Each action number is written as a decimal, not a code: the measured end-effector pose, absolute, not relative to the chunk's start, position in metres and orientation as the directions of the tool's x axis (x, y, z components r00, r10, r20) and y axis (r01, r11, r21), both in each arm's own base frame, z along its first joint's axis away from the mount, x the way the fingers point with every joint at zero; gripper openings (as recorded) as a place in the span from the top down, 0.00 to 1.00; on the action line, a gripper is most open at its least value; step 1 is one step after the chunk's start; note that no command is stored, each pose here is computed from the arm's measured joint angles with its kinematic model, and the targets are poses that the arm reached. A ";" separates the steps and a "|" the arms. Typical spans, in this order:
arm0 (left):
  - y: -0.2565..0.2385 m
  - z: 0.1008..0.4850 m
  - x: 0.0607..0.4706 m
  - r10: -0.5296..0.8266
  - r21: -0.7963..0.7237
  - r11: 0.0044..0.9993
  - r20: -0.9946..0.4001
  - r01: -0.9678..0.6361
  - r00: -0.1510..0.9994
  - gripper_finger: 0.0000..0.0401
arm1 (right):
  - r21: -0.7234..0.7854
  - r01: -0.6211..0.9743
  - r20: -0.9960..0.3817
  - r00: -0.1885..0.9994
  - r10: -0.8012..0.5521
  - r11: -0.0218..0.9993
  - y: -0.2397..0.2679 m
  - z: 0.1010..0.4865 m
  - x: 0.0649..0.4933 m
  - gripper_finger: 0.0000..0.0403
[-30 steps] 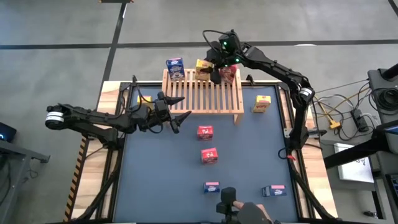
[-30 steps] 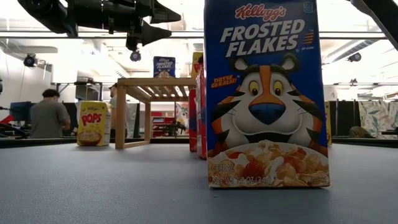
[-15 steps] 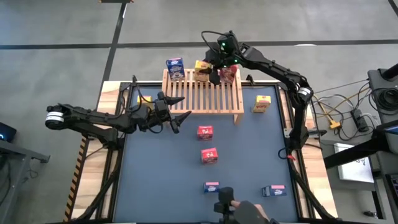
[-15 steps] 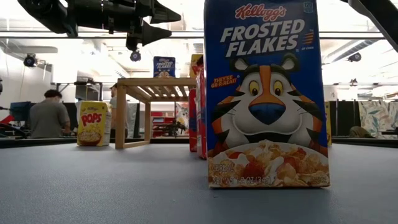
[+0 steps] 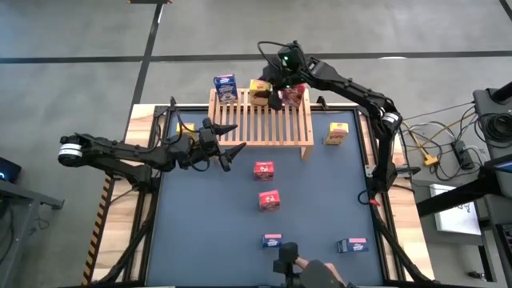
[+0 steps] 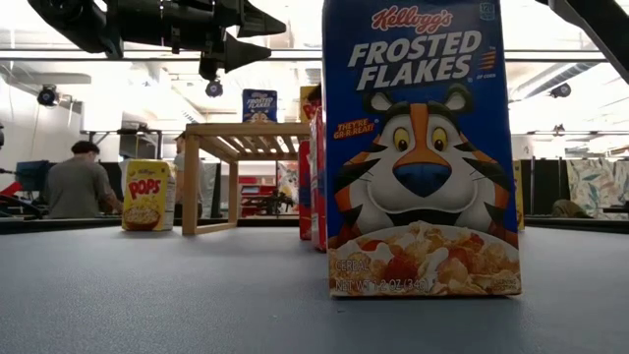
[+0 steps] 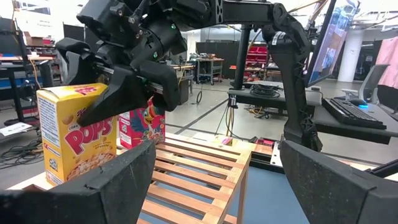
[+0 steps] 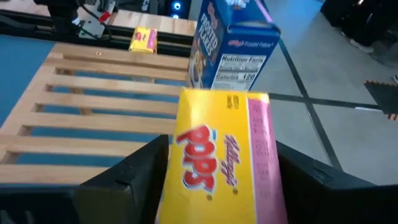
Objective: Stack cereal on shelf
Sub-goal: Put the bottom yellow cereal box on the shelf, then put the left yellow cereal box on the shelf aligned with the other yellow cereal box
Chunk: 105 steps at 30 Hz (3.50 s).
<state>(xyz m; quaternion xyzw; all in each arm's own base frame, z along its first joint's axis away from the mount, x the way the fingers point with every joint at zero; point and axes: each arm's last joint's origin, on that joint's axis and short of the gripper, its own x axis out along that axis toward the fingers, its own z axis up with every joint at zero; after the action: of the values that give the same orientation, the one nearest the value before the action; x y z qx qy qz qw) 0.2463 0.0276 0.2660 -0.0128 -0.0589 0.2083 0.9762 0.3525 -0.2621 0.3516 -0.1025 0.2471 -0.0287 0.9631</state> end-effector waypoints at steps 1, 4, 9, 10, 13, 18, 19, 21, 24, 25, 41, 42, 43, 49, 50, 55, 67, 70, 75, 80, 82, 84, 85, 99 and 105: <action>0.028 0.266 0.246 0.408 -0.050 0.913 0.110 -0.405 0.906 0.18 | -0.214 0.006 -0.465 0.879 -0.107 0.977 -0.262 0.352 0.353 0.41; 0.028 0.266 0.246 0.408 -0.050 0.913 0.110 -0.405 0.906 0.18 | -0.215 0.012 -0.453 0.884 -0.111 0.977 -0.262 0.353 0.354 0.37; 0.028 0.266 0.246 0.408 -0.050 0.913 0.110 -0.405 0.906 0.18 | -0.219 0.017 -0.441 0.890 -0.115 0.976 -0.261 0.357 0.353 0.32; 0.028 0.266 0.246 0.408 -0.050 0.913 0.110 -0.405 0.906 0.18 | -0.216 0.020 -0.439 0.891 -0.115 0.976 -0.260 0.358 0.352 0.32; 0.028 0.266 0.246 0.408 -0.050 0.913 0.110 -0.405 0.906 0.18 | -0.218 0.022 -0.431 0.895 -0.117 0.976 -0.258 0.363 0.351 0.30; 0.028 0.266 0.246 0.408 -0.050 0.913 0.110 -0.405 0.906 0.18 | -0.228 0.024 -0.416 0.902 -0.120 0.973 -0.254 0.371 0.347 0.29; 0.028 0.266 0.246 0.408 -0.050 0.913 0.110 -0.405 0.906 0.18 | -0.229 0.026 -0.412 0.903 -0.121 0.973 -0.254 0.373 0.346 0.29; 0.028 0.266 0.246 0.408 -0.050 0.913 0.110 -0.405 0.906 0.18 | -0.235 0.029 -0.405 0.906 -0.125 0.972 -0.252 0.377 0.344 0.29; 0.028 0.266 0.246 0.408 -0.050 0.913 0.110 -0.405 0.906 0.18 | -0.253 0.038 -0.391 0.910 -0.138 0.967 -0.248 0.387 0.338 0.29; 0.028 0.266 0.246 0.408 -0.050 0.913 0.110 -0.405 0.906 0.18 | -0.261 0.041 -0.380 0.914 -0.142 0.964 -0.245 0.392 0.335 0.29; 0.028 0.266 0.246 0.408 -0.052 0.913 0.110 -0.405 0.906 0.18 | -0.255 0.008 -0.367 0.924 -0.104 0.967 -0.215 0.422 0.315 0.29; 0.028 0.266 0.246 0.408 -0.052 0.913 0.110 -0.405 0.906 0.18 | -0.255 0.006 -0.372 0.923 -0.104 0.967 -0.215 0.421 0.315 0.29; 0.027 0.266 0.246 0.408 -0.052 0.913 0.110 -0.404 0.907 0.18 | -0.256 0.005 -0.372 0.922 -0.104 0.967 -0.215 0.421 0.315 0.29; 0.028 0.266 0.246 0.408 -0.053 0.913 0.110 -0.405 0.906 0.18 | -0.256 0.007 -0.374 0.922 -0.106 0.967 -0.210 0.428 0.308 0.29; 0.027 0.266 0.246 0.408 -0.053 0.913 0.110 -0.404 0.907 0.18 | -0.251 0.007 -0.376 0.921 -0.105 0.968 -0.208 0.430 0.306 0.29; 0.028 0.266 0.246 0.408 -0.053 0.913 0.110 -0.404 0.906 0.18 | -0.204 -0.015 -0.425 0.902 -0.075 0.979 -0.194 0.432 0.296 0.29; 0.027 0.266 0.246 0.407 -0.053 0.913 0.111 -0.404 0.906 0.18 | -0.137 -0.043 -0.459 0.888 -0.025 0.990 -0.149 0.411 0.260 0.29; 0.027 0.266 0.246 0.408 -0.055 0.913 0.114 -0.404 0.906 0.18 | -0.113 -0.036 -0.438 0.899 -0.018 0.993 -0.135 0.398 0.246 0.29; 0.028 0.268 0.246 0.407 -0.059 0.913 0.127 -0.403 0.904 0.18 | -0.100 -0.032 -0.348 0.938 -0.005 0.994 -0.110 0.381 0.223 0.29; 0.025 0.266 0.247 0.388 -0.166 0.915 0.111 -0.368 0.915 0.18 | -0.132 -0.026 -0.216 0.976 -0.003 0.991 -0.092 0.363 0.202 0.30; 0.025 0.268 0.247 0.373 -0.180 0.920 0.127 -0.348 0.919 0.18 | -0.155 -0.019 -0.169 0.986 -0.007 0.988 -0.088 0.356 0.196 0.30; 0.024 0.269 0.247 0.372 -0.181 0.921 0.144 -0.345 0.917 0.18 | -0.169 -0.014 -0.140 0.990 -0.010 0.985 -0.086 0.350 0.191 0.31; 0.024 0.270 0.246 0.372 -0.183 0.921 0.149 -0.344 0.916 0.18 | -0.174 -0.012 -0.132 0.991 -0.011 0.985 -0.084 0.347 0.189 0.32; 0.028 0.273 0.245 0.444 -0.130 0.895 0.174 -0.426 0.879 0.18 | -0.184 0.002 -0.086 0.996 -0.018 0.983 -0.086 0.330 0.192 0.34; 0.030 0.275 0.240 0.522 -0.124 0.853 0.158 -0.507 0.838 0.18 | -0.212 0.002 -0.079 0.997 -0.019 0.977 -0.086 0.333 0.192 0.36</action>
<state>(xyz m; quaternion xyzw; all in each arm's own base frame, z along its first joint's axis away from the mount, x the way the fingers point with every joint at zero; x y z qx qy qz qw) 0.2402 0.0298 0.2747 -0.0387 -0.0933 0.2685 0.9580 0.1921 -0.0864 0.3326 -0.1064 0.0401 -0.0051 0.9935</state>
